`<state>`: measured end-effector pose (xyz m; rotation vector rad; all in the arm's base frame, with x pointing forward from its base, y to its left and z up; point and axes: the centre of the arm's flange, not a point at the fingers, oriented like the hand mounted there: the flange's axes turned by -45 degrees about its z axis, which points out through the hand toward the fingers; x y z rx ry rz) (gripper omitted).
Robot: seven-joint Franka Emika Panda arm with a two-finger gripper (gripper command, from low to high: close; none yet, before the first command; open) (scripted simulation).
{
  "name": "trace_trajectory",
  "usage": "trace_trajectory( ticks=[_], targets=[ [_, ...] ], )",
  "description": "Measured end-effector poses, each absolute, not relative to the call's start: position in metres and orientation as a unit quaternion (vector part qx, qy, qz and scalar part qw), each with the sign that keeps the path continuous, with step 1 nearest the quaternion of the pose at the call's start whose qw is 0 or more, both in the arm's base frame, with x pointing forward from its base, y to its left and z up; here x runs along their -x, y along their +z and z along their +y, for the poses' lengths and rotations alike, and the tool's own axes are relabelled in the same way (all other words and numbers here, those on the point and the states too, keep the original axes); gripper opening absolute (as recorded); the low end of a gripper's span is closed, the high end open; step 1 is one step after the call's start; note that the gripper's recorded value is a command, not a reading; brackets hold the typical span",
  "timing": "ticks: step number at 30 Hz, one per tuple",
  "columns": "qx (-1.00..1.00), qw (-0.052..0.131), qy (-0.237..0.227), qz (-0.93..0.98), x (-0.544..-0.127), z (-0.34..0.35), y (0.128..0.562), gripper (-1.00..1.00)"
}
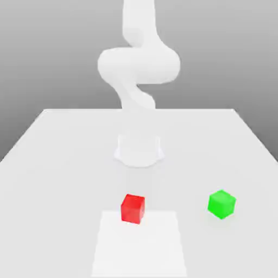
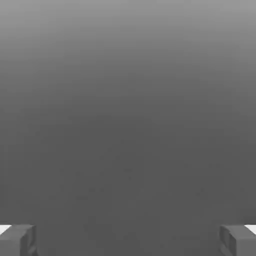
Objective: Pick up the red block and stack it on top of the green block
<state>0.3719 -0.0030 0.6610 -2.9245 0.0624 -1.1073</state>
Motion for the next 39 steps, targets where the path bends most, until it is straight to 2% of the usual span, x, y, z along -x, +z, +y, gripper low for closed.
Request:
trace_trajectory(
  ticks=[4,9,12,16,19,23,24,31,39],
  targets=[
    [0.958,0.012,-0.284,0.046,-0.404,-0.008,0.562,0.0],
    [0.978,0.013,-0.194,0.078,-0.409,-0.012,0.436,0.0],
    [0.986,0.011,-0.135,0.099,-0.394,-0.014,0.361,0.0],
    [0.991,0.004,-0.048,0.128,-0.351,-0.015,0.258,0.0],
    [0.99,0.001,-0.007,0.142,-0.329,-0.016,0.193,0.0],
    [0.99,0.0,-0.001,0.144,-0.323,-0.015,0.155,0.0],
    [0.99,0.0,0.0,0.144,-0.322,-0.015,0.148,-1.0],
    [0.99,0.0,0.0,0.144,-0.322,-0.015,0.146,-1.0],
    [0.99,0.0,0.0,0.144,-0.322,-0.015,0.203,-1.0]
  ],
)
